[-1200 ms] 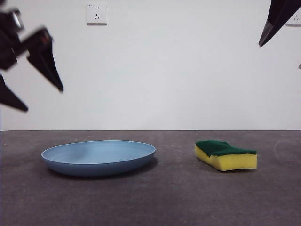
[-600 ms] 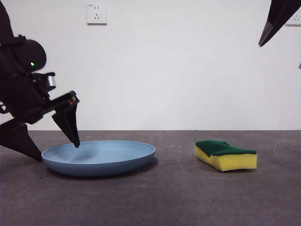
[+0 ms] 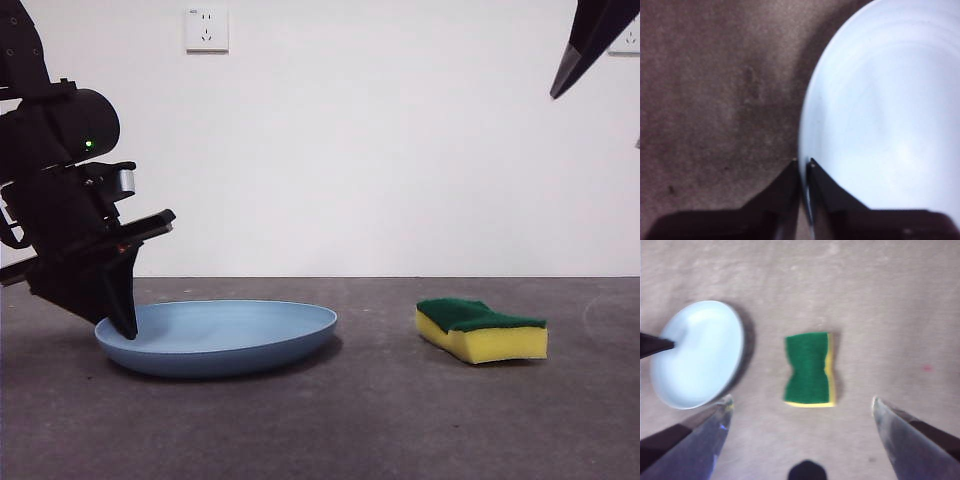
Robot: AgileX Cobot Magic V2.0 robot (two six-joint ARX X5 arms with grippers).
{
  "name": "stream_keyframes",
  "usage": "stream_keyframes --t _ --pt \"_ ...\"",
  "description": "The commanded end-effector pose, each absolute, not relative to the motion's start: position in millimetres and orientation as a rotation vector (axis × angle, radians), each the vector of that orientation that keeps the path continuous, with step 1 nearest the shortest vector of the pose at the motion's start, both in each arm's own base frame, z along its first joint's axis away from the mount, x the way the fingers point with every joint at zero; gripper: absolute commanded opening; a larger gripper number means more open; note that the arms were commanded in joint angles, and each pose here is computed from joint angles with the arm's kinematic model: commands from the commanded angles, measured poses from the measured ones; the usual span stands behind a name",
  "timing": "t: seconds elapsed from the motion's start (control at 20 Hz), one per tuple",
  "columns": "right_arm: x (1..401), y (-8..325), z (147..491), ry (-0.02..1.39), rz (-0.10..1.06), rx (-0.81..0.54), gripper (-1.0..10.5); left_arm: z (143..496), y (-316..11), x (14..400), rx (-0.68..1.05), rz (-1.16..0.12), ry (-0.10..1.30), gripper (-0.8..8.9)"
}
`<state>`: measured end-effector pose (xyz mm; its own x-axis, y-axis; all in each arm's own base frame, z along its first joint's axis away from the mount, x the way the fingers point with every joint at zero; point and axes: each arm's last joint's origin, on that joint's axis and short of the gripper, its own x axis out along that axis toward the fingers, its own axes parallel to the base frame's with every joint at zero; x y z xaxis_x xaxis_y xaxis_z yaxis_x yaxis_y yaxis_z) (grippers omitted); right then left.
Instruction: Pick up the plate,pick up the cloth,clean the plate with the cloth
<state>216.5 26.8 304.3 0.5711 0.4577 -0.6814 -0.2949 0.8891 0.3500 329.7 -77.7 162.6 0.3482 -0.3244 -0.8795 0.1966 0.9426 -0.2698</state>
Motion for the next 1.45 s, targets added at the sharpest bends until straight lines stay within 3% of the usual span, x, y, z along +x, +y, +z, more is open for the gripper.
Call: stream_keyframes --t 0.05,0.2,0.35,0.7,0.95,1.15,1.35,1.45 --pt "216 32 307 0.850 0.515 0.212 4.6 161 -83 322 -0.068 -0.372 1.210 -0.08" --pt "219 42 308 0.843 0.537 0.124 3.7 189 -91 312 -0.051 -0.408 1.132 -0.08" --pt "232 57 306 0.873 0.454 0.012 3.7 230 -93 296 -0.046 -0.440 0.998 -0.08" --pt "280 103 280 0.995 0.428 -0.143 3.7 298 -79 248 -0.050 -0.459 0.807 -0.08" --pt "310 130 223 1.116 0.457 -0.205 3.1 305 -75 237 -0.048 -0.458 0.807 -0.08" --pt "321 137 187 1.211 0.453 -0.222 3.0 302 -73 237 0.001 -0.385 0.821 -0.08" --pt "326 138 166 1.272 0.421 -0.249 2.1 301 -72 236 0.015 -0.375 0.832 -0.08" --pt "327 137 165 1.269 0.404 -0.266 0.8 302 -72 236 0.018 -0.368 0.830 -0.08"
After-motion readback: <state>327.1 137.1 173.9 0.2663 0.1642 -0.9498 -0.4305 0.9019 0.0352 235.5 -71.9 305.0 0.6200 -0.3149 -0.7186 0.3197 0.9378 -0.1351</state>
